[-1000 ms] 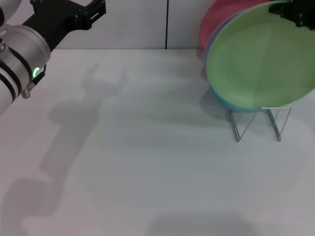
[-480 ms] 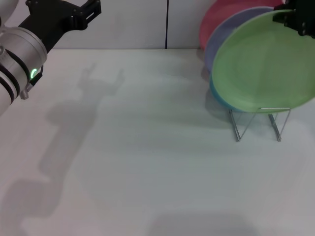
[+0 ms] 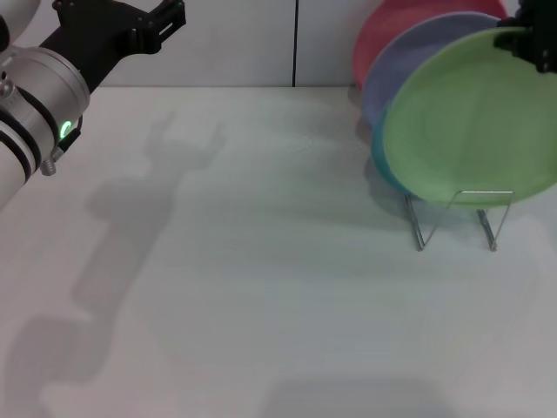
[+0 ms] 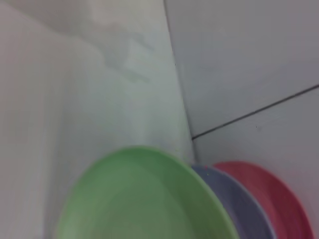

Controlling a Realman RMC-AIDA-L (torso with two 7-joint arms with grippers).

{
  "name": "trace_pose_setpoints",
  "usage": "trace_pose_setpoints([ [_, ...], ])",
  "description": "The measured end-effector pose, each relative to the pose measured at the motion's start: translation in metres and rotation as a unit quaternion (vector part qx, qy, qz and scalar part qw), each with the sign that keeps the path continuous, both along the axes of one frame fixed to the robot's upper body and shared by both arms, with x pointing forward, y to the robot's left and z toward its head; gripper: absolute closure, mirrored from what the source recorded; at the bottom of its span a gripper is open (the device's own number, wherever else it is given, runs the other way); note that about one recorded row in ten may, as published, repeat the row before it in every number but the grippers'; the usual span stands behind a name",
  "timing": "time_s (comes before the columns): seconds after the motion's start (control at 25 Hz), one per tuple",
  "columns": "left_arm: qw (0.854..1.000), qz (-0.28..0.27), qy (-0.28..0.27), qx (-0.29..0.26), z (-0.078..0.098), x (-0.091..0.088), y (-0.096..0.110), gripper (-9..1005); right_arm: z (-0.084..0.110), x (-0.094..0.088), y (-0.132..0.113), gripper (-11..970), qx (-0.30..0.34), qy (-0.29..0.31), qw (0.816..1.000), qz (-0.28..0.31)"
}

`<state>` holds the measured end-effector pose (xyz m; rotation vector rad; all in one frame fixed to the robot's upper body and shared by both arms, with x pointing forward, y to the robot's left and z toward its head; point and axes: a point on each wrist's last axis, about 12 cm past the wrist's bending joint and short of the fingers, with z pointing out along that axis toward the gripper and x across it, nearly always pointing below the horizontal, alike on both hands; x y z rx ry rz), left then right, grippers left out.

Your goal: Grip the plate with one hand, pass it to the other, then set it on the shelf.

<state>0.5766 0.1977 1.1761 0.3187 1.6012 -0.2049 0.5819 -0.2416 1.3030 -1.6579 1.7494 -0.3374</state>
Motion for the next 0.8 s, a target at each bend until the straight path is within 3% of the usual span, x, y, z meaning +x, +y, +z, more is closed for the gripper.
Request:
trace_pose_setpoints([
  [0.36, 1.0, -0.007, 0.0, 0.002, 0.001, 0.004, -0.005, 152, -0.008, -0.011, 0.004, 866, -0.01, 0.049, 0.999, -0.01],
  [0.48, 1.0, -0.01, 0.001, 0.004, 0.0, 0.005, -0.007, 152, -0.005, -0.016, 0.005, 667, -0.011, 0.052, 0.998, -0.018],
  [0.64, 1.0, -0.012, 0.003, 0.005, -0.001, 0.006, -0.008, 150, 0.014, -0.032, 0.012, 489, 0.035, 0.045, 0.998, -0.006],
  [0.76, 1.0, -0.012, 0.003, 0.006, -0.001, 0.006, -0.009, 151, 0.036, -0.043, 0.012, 424, 0.104, 0.022, 0.994, -0.007],
  [0.8, 1.0, -0.01, 0.001, 0.01, -0.002, 0.006, -0.007, 151, 0.047, -0.045, 0.003, 415, 0.164, -0.001, 0.986, -0.016],
])
